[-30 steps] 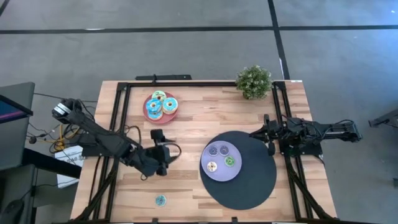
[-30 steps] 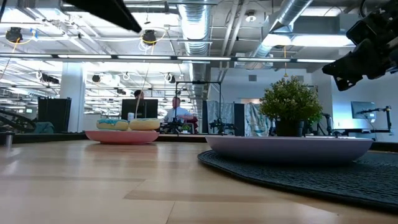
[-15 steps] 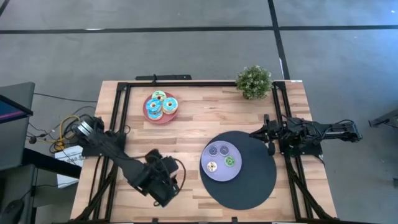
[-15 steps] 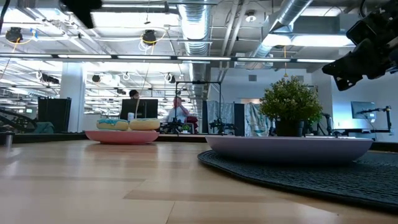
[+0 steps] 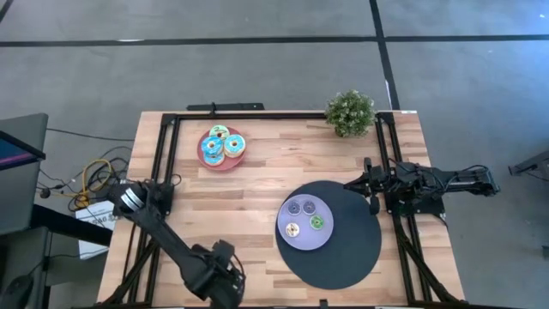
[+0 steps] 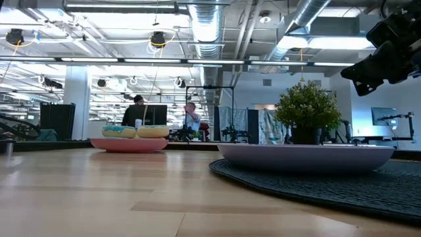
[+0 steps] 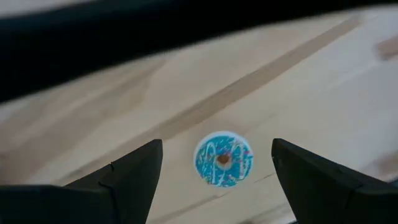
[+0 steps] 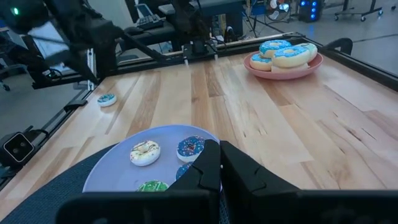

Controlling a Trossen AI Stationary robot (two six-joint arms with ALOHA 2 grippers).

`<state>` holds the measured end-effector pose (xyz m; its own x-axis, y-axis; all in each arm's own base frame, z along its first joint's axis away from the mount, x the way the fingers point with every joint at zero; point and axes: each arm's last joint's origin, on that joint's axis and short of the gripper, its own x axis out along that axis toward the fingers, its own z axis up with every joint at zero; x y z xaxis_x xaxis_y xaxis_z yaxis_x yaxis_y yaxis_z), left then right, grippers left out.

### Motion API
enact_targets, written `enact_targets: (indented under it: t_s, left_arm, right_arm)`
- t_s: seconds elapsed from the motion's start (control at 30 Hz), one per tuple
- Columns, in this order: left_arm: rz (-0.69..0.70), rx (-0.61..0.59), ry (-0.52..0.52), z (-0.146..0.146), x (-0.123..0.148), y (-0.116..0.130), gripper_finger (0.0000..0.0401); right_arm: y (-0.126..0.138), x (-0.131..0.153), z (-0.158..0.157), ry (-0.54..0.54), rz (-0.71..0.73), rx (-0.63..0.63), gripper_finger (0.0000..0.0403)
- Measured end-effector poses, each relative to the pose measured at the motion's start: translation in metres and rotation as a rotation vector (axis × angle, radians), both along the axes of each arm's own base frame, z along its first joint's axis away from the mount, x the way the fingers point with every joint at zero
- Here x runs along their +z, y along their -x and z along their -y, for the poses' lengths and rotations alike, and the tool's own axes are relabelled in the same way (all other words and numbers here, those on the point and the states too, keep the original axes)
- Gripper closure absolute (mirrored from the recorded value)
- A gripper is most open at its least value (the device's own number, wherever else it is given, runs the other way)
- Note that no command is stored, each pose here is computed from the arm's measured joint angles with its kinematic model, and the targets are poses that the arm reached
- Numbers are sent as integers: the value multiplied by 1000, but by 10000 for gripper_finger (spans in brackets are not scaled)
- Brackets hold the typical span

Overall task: Pick & Place donuts
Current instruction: Put the small blue donut on the purple plate

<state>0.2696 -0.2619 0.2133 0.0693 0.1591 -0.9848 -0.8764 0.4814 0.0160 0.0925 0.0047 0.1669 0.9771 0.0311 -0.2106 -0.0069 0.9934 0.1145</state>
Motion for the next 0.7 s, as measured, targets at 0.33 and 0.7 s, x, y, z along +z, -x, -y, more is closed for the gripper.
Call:
enact_targets:
  t_s: [0.33, 0.7]
  left_arm:
    - [46, 71, 30, 18, -10, 7, 106]
    - [102, 114, 106, 19, -49, 11, 106]
  right_arm:
    - [0, 0, 0, 0, 0, 0, 403]
    - [0, 0, 0, 0, 0, 0, 403]
